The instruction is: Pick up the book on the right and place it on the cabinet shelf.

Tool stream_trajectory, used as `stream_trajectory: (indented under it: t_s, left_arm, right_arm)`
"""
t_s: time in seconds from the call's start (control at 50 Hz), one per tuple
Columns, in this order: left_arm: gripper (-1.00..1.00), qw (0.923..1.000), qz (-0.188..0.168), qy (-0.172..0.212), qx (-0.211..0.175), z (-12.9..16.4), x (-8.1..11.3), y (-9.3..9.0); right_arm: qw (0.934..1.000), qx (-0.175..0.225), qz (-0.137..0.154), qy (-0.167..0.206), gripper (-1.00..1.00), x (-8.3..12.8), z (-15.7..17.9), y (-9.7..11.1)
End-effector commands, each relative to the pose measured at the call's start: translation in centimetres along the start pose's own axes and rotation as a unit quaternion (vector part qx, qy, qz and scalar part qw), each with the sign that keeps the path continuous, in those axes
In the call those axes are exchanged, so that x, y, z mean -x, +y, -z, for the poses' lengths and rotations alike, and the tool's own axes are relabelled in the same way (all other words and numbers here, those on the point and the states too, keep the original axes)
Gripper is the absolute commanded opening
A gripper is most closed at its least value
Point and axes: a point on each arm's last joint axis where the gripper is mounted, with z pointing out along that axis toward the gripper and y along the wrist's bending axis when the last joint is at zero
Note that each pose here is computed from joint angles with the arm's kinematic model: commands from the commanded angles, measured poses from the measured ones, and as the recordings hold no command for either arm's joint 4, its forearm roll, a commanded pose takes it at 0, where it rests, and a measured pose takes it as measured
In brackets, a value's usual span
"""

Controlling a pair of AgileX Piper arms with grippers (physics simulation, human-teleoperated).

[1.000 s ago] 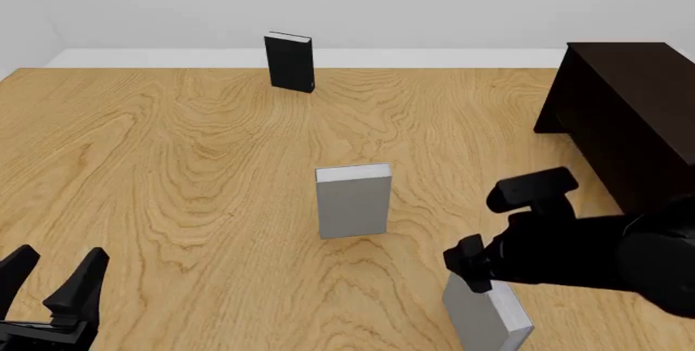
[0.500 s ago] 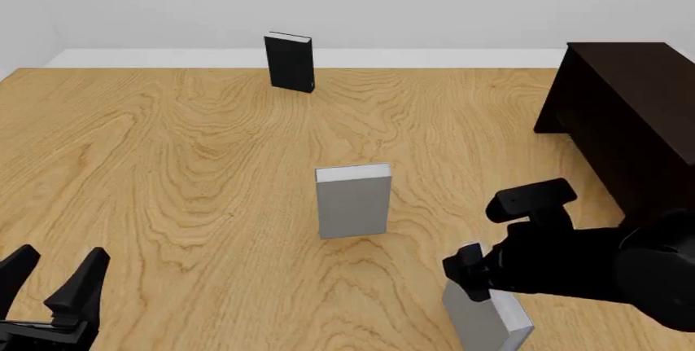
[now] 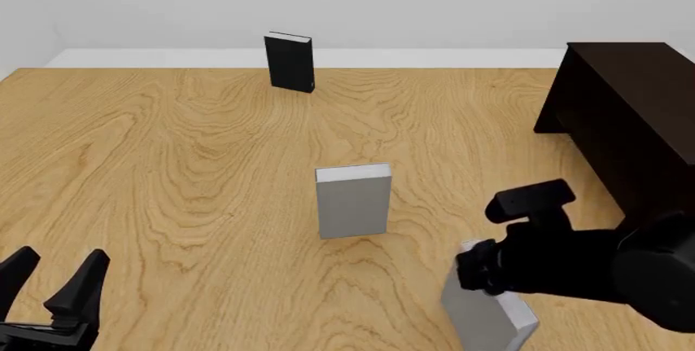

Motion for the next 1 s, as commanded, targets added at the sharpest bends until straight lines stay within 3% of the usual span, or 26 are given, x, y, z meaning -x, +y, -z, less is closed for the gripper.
stream_trajectory:
  t_s: [0.02,0.28,0.68,1.0]
  left_arm:
    - [1.00,1.0000,0.000,0.001,0.000,0.0,0.0,0.0]
    - [1.00,1.0000,0.002,0.002,0.000,-0.1,0.0,0.0]
    - [1.00,1.0000,0.002,0.001,0.000,-0.2,0.0,0.0]
    - [1.00,1.0000,-0.005,0.002,-0.001,-0.2,0.0,0.0]
  right_arm:
    - [0.9999,-0.003,0.012,-0.007,-1.00,0.6,0.5,-0.1]
    - [0.9997,-0.008,0.018,-0.013,-1.00,1.0,0.9,-0.3]
    - [0.9977,-0.017,0.049,-0.044,-1.00,3.3,3.5,-0.6]
    - [0.9900,-0.039,0.108,-0.082,-1.00,5.7,5.5,-1.3]
